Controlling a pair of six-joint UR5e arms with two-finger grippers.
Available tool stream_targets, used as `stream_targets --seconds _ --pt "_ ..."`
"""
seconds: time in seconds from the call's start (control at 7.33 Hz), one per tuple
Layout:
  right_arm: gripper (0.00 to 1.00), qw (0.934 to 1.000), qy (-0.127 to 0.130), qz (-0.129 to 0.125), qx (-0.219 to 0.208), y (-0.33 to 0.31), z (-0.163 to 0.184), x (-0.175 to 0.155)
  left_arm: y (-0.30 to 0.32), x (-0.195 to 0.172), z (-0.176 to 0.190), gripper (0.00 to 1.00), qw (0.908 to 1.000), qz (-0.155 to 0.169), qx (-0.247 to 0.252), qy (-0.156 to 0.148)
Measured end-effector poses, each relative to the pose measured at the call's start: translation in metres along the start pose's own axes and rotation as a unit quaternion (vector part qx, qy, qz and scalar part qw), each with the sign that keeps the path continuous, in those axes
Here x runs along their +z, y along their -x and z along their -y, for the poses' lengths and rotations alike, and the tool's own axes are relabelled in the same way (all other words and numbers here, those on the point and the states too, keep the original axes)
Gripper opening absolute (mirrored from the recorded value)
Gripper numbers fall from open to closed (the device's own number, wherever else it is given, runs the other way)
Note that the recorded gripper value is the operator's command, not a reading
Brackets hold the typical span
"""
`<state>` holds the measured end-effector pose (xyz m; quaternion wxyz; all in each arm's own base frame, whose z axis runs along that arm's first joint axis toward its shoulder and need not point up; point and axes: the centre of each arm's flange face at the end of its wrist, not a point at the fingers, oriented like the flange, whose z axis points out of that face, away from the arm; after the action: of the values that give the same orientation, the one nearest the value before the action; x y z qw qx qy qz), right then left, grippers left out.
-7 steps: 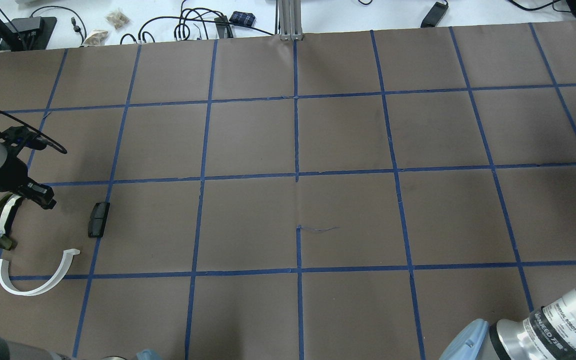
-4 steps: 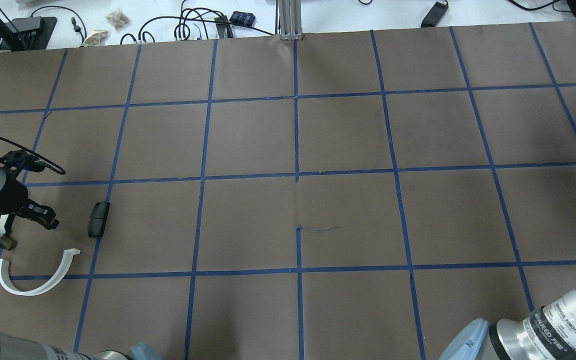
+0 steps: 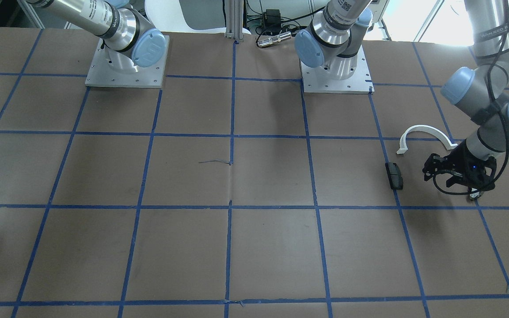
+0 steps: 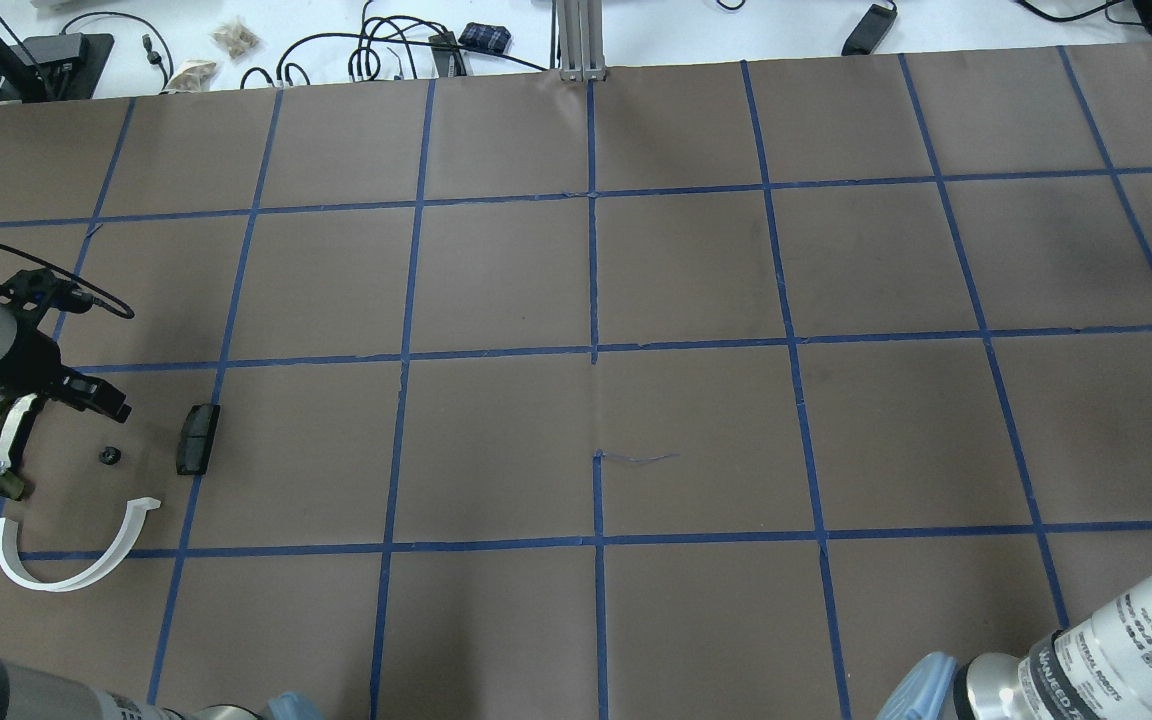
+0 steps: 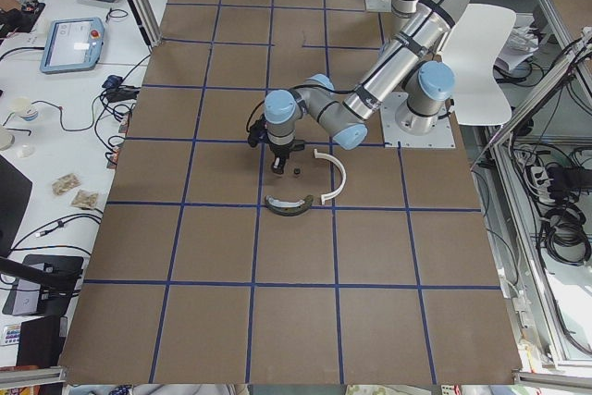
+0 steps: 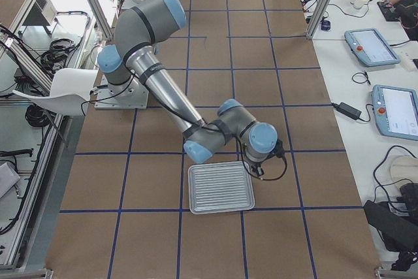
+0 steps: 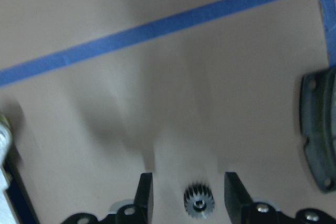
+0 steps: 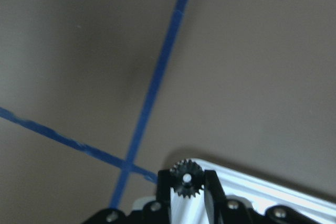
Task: Place bearing gear from tray to pile
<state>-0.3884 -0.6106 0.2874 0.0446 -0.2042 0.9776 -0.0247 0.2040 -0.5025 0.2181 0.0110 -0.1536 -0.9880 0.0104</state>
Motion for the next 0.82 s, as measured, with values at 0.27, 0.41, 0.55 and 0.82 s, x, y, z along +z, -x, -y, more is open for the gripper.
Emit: stream_targets --seconds 0.27,0.41,0.55,0.82 --pt "0.01 0.9997 0.013 0.017 0.015 0.108 0.094 -0.031 -0.046 -0.021 0.051 0.73 0.9996 -0.021 0.008 -0.015" --pt "0.01 0.9986 0.02 0.022 0.044 0.169 0.136 -0.039 -0.069 -0.021 0.07 0.75 0.9987 -0.042 -0.001 -0.028" --pt "0.01 0.9965 0.027 0.024 0.075 0.238 0.179 -0.038 -0.096 -0.02 0.088 0.75 0.9964 -0.068 -0.025 -0.044" --pt "0.01 0.9892 0.04 0.02 0.139 0.396 0.252 -0.013 -0.169 -0.022 0.123 0.77 0.9922 -0.095 -0.061 -0.053"
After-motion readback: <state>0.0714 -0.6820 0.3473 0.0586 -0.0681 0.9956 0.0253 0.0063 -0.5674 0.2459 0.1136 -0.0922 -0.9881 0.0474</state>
